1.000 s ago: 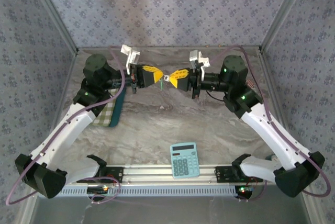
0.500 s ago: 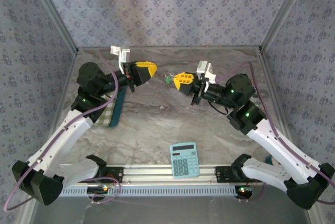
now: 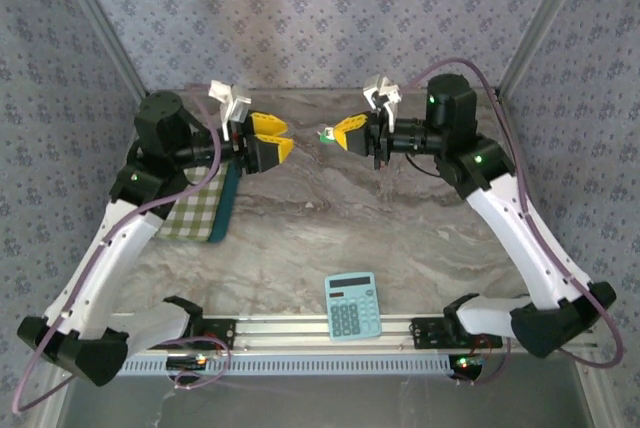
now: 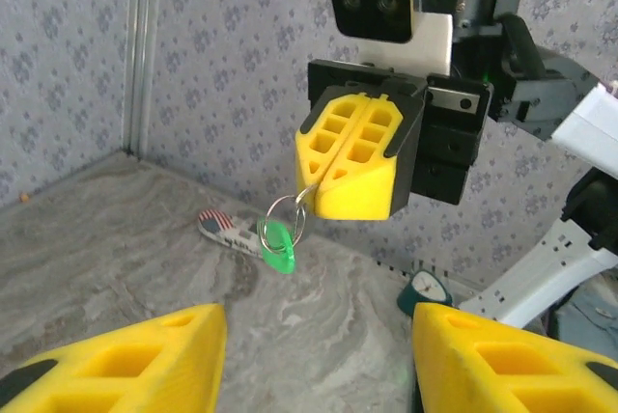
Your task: Remove the keys from the keyring
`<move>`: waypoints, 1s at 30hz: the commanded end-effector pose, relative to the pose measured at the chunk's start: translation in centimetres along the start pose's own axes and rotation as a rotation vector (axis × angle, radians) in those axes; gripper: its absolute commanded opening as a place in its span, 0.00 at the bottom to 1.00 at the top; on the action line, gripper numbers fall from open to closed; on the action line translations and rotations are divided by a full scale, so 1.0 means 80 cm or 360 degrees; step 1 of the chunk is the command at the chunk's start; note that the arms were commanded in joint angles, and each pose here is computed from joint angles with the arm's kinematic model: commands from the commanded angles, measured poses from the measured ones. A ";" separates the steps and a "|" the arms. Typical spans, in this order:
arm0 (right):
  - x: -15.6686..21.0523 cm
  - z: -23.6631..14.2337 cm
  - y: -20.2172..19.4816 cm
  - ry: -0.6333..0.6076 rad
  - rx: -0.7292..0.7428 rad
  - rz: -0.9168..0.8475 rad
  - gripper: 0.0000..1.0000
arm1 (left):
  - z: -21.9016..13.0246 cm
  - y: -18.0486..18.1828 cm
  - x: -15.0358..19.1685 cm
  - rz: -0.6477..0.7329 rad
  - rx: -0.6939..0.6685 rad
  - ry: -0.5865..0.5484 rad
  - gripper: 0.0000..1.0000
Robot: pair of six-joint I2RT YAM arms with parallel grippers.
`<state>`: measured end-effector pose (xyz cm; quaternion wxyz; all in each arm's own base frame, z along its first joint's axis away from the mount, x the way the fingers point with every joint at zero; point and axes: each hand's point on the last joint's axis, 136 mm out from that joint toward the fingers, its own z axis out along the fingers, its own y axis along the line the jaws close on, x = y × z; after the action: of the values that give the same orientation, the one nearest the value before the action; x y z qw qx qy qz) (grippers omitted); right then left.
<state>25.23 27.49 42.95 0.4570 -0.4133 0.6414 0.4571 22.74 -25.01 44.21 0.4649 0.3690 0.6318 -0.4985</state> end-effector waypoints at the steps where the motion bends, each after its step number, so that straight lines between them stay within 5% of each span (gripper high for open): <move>1: 0.014 -0.002 0.014 0.0106 -0.0181 0.0110 0.00 | 0.004 0.002 0.022 -0.0028 0.0091 0.0144 0.55; 15: 0.026 0.003 0.029 0.0166 -0.0499 0.0185 0.00 | 0.026 0.007 0.031 -0.0077 0.0246 0.0263 0.57; 30: 0.034 0.012 0.037 0.0202 -0.0541 0.0206 0.00 | 0.049 -0.006 0.033 -0.0069 0.0339 0.0345 0.47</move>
<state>22.65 28.71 40.03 0.3114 -0.4595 0.6211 0.5533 23.30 -28.80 40.55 0.3402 0.4363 0.6469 -0.5248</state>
